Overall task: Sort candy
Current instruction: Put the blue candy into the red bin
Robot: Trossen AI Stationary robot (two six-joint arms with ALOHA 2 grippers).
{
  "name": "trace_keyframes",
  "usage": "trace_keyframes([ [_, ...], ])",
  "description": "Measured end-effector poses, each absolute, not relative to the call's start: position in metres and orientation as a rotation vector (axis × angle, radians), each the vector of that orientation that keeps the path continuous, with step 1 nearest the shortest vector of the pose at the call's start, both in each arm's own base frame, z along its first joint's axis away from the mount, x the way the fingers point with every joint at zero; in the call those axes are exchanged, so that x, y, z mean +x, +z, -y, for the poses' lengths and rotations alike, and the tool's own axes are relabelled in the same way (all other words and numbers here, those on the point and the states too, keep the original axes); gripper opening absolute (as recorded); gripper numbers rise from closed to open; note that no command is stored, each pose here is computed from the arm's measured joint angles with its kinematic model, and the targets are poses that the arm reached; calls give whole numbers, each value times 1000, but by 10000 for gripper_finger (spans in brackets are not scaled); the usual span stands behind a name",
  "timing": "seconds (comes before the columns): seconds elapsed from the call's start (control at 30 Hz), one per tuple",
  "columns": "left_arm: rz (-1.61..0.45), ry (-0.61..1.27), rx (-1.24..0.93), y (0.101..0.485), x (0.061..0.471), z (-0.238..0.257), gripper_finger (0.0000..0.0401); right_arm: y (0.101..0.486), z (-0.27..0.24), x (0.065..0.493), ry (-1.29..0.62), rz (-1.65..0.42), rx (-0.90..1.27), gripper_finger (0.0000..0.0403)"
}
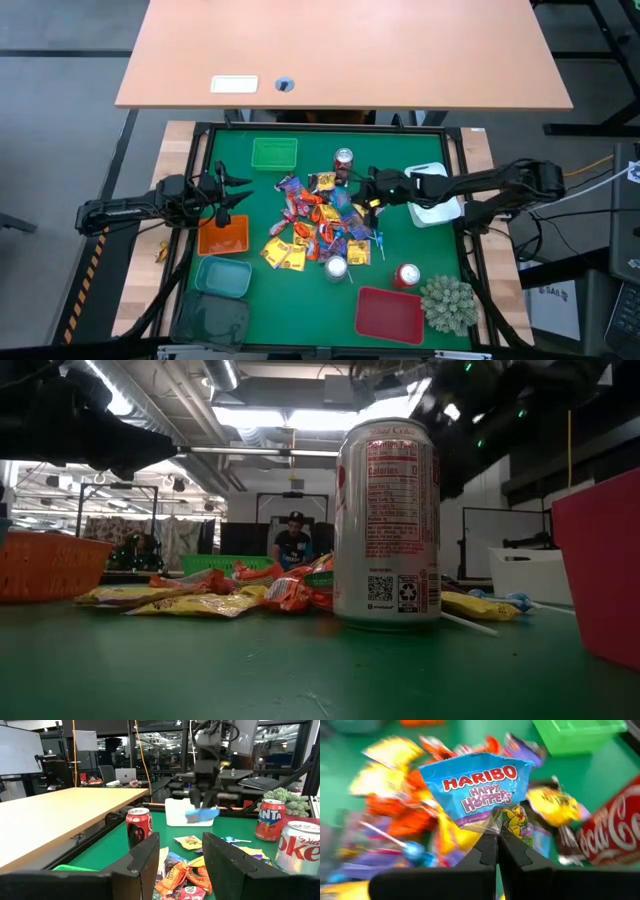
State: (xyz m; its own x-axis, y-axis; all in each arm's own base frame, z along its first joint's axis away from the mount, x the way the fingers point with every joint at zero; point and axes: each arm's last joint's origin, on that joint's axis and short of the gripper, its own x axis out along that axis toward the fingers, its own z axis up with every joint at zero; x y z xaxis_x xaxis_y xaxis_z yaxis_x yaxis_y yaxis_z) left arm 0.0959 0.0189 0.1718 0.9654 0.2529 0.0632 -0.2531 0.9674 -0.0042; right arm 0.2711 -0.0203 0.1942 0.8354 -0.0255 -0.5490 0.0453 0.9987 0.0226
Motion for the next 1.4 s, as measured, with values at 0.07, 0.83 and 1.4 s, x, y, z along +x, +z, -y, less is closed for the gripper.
trace_keyframes([
  [0.07, 63, 256, 4, 172, 96, -19, 141, 203, 9, 268, 26, -548, 31, 1],
  [0.83, 196, 202, -40, 184, 95, -17, 141, 226, -137, 216, 522, -620, 363, 1],
  [1.4, 249, 166, -47, 190, 97, -12, 141, 226, -175, 187, 583, -780, 636, 4],
])
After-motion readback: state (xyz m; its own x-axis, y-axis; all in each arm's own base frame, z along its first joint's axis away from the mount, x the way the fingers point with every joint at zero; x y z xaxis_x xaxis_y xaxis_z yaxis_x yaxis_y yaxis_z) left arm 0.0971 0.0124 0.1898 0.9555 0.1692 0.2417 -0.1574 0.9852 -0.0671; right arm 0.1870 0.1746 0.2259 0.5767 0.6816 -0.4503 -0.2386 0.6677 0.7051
